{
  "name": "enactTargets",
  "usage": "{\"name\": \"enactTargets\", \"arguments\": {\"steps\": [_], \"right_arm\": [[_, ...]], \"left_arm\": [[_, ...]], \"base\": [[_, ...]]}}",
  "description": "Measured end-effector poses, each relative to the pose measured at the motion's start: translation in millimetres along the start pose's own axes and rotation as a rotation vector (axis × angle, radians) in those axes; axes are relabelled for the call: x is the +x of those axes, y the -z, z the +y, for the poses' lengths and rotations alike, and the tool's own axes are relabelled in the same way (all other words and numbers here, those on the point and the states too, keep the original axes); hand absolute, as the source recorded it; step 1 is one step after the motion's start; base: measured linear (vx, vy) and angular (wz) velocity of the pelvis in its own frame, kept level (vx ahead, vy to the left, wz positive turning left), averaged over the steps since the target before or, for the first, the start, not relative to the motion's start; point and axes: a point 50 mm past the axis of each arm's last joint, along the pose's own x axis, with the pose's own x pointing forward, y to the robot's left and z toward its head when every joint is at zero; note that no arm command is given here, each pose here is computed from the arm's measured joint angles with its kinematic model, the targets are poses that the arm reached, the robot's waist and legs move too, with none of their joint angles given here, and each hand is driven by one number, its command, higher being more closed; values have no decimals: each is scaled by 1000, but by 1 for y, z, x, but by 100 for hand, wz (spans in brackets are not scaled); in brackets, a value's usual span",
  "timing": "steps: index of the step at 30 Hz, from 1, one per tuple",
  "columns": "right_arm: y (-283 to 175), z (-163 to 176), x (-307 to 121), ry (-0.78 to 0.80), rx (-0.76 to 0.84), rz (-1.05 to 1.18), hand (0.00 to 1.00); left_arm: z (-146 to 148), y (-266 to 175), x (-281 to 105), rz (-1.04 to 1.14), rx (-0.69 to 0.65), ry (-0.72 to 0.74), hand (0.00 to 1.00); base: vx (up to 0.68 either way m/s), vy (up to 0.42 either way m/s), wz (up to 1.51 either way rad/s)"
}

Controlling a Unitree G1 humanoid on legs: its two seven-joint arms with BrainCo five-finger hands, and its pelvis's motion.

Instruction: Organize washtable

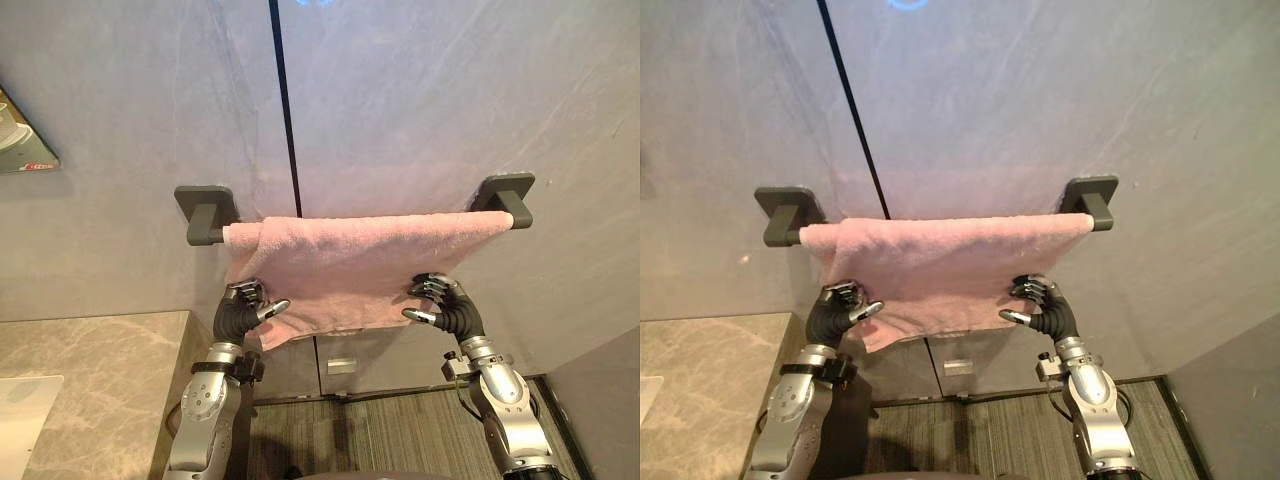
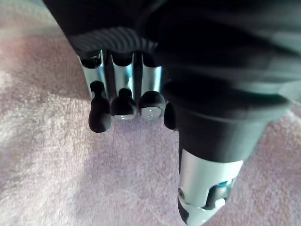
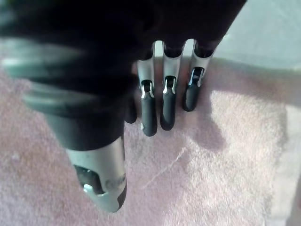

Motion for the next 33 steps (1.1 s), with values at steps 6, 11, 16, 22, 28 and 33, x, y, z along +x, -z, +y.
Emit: {"name": "enactTargets", "arguments": {"steps": [6,11,16,22,28,33], "right_arm": [[-2,-16,-2,87,-6,-9,0],[-3,-24,-4,153,6,-16,0],[-2,-29,-7,195,20,-19,0],[4,-34,-19,250,38,7,0],[4,-29,-39,276,44,19,0],[10,-26,-57,295,38,65,0]], "left_arm": [[7,2,-2,9,0,-34,0],[11,4,-6,19,1,-53,0],[11,5,-8,12,-30,-89,0],[11,0,-21,2,-40,-108,0],[10,1,-34,21,-49,-123,0],[5,11,-50,84,-69,-113,0]], "base": [[0,0,0],[0,0,0],[0,0,0],[0,0,0],[0,0,0],[-4,-1,-1]]}}
